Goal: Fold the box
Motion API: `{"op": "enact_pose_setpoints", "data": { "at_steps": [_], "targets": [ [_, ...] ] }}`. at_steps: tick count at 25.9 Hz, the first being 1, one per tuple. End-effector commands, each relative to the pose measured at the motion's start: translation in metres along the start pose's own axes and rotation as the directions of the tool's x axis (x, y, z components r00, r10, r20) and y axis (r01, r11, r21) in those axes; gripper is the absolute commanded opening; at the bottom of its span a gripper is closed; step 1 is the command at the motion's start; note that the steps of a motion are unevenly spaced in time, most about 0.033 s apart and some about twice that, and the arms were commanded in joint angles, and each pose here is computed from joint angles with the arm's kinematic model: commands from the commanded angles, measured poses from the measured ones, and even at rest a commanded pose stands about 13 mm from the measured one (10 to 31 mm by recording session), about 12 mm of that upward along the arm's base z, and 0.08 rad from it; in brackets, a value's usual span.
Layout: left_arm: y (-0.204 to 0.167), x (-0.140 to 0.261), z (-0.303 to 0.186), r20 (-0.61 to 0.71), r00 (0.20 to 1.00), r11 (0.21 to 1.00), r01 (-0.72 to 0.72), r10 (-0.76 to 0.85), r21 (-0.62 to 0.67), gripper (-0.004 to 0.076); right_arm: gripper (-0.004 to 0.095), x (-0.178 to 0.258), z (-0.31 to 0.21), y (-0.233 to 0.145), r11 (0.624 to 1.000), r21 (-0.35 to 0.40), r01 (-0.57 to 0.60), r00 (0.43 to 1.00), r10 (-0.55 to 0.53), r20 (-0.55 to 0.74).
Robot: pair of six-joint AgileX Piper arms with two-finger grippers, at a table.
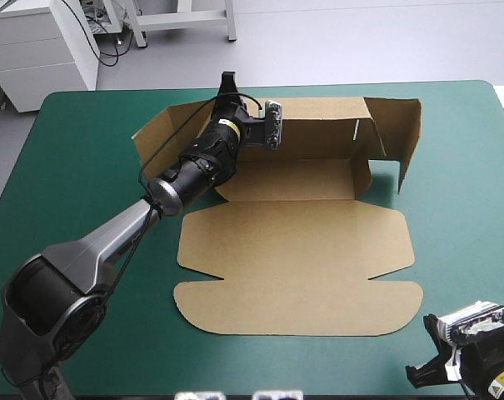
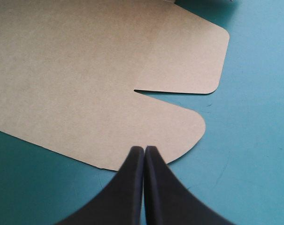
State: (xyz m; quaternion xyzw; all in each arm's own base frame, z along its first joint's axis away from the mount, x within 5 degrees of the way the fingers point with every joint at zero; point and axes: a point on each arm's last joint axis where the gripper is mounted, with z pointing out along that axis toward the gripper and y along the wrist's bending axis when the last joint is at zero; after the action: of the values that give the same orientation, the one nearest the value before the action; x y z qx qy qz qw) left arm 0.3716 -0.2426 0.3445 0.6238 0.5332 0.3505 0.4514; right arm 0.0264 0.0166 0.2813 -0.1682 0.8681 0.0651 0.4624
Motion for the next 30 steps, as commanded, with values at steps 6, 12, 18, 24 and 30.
{"op": "enact_pose_setpoints", "data": {
  "at_steps": [6,12,18,24,30],
  "targets": [
    [0.029,-0.003,-0.019,0.080,0.997,0.993,0.013,-0.003,-0.115,-0.0007,-0.0014,-0.012,-0.004,-0.001,1.000,0.010,-0.003,0.997,0.002,0.082],
    [0.021,0.001,-0.012,0.030,0.998,0.996,0.048,-0.046,-0.079,-0.0007,-0.0014,-0.041,-0.024,0.000,1.000,0.009,0.005,0.955,-0.007,0.297],
    [0.020,0.008,-0.010,-0.009,0.990,0.987,0.139,-0.140,-0.075,-0.0007,-0.0014,-0.095,-0.043,-0.012,0.992,0.117,0.050,0.930,-0.088,0.356],
    [0.018,0.007,-0.010,-0.001,0.981,0.980,0.194,-0.194,-0.048,-0.0007,-0.0014,-0.213,-0.017,-0.033,0.994,0.104,0.011,0.930,-0.048,0.366],
    [0.016,0.007,-0.010,0.000,0.971,0.971,0.239,-0.239,-0.027,-0.0007,-0.0014,-0.302,0.046,-0.059,0.990,0.142,-0.012,0.963,-0.027,0.269]
  ]
}}
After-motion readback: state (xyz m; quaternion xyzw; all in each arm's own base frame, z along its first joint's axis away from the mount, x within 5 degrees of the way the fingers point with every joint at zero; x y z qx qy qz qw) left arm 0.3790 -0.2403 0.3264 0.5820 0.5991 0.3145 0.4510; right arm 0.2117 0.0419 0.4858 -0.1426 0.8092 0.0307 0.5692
